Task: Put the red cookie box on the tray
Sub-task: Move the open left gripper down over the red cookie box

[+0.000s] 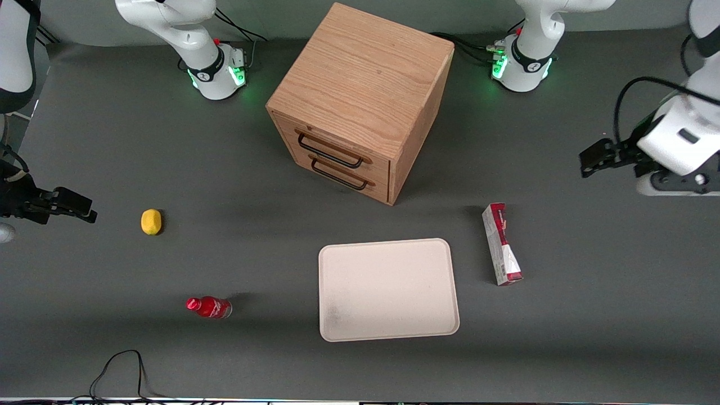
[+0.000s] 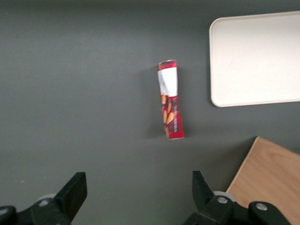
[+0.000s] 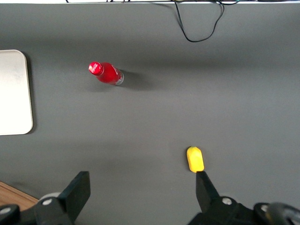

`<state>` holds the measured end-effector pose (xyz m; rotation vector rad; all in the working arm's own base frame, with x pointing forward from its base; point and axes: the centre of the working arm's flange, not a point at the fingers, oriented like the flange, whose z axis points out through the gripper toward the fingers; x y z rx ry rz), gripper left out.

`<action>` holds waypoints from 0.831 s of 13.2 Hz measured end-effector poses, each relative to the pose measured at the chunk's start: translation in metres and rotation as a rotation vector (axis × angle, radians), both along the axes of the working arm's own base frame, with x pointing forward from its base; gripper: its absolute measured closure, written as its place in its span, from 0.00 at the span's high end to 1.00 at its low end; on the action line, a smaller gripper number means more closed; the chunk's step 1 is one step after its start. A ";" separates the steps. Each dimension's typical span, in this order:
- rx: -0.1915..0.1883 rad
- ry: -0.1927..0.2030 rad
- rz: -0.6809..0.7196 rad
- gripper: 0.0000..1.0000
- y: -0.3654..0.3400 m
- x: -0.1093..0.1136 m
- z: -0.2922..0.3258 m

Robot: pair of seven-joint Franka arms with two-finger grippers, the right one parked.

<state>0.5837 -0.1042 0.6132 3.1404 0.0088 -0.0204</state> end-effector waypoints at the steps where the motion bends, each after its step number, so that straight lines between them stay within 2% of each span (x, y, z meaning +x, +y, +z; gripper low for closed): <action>1: 0.000 -0.002 0.018 1.00 -0.017 0.006 -0.004; 5: -0.001 -0.014 0.056 1.00 -0.074 0.029 -0.019; 8: 0.009 -0.020 0.065 1.00 -0.073 0.037 -0.022; 11: 0.022 -0.006 0.076 1.00 -0.066 0.044 -0.035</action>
